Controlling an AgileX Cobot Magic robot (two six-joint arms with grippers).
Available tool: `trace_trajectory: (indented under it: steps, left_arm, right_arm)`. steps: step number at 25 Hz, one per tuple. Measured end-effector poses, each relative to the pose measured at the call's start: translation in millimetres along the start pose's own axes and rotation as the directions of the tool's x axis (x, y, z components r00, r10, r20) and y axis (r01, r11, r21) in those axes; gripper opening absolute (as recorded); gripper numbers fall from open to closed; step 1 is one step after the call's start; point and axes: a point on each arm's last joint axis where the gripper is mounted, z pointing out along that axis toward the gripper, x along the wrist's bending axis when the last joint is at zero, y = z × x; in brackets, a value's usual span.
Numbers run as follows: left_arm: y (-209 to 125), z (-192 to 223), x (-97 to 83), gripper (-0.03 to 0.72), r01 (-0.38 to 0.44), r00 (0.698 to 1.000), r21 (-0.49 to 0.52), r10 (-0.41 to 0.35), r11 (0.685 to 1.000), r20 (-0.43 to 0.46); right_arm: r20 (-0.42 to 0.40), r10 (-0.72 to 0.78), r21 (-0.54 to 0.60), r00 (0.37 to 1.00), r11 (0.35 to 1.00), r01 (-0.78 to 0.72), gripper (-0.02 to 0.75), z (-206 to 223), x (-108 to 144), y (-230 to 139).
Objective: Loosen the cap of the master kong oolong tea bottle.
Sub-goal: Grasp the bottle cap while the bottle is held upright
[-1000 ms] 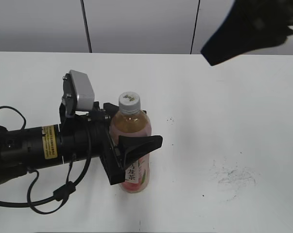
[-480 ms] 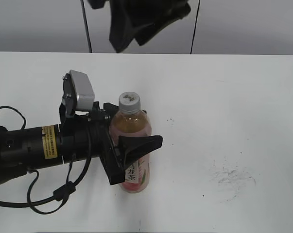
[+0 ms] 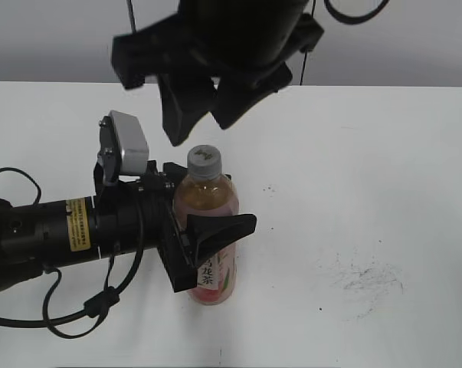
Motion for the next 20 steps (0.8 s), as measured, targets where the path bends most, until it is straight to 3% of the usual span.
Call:
trace_trajectory:
  steps: [8,20]
  left_arm:
    - [0,0,0.0,0.445,0.0,1.0,0.0,0.0,1.0,0.0]
    - [0,0,-0.4,0.445,-0.002,1.0,0.001,0.002,1.0,0.004]
  right_arm:
    - [0.016,0.011,0.077,1.0,0.997,-0.012,0.39,28,-4,-2]
    - [0.074,-0.01,0.088,0.997,0.996,0.004,0.39,36,-10,0]
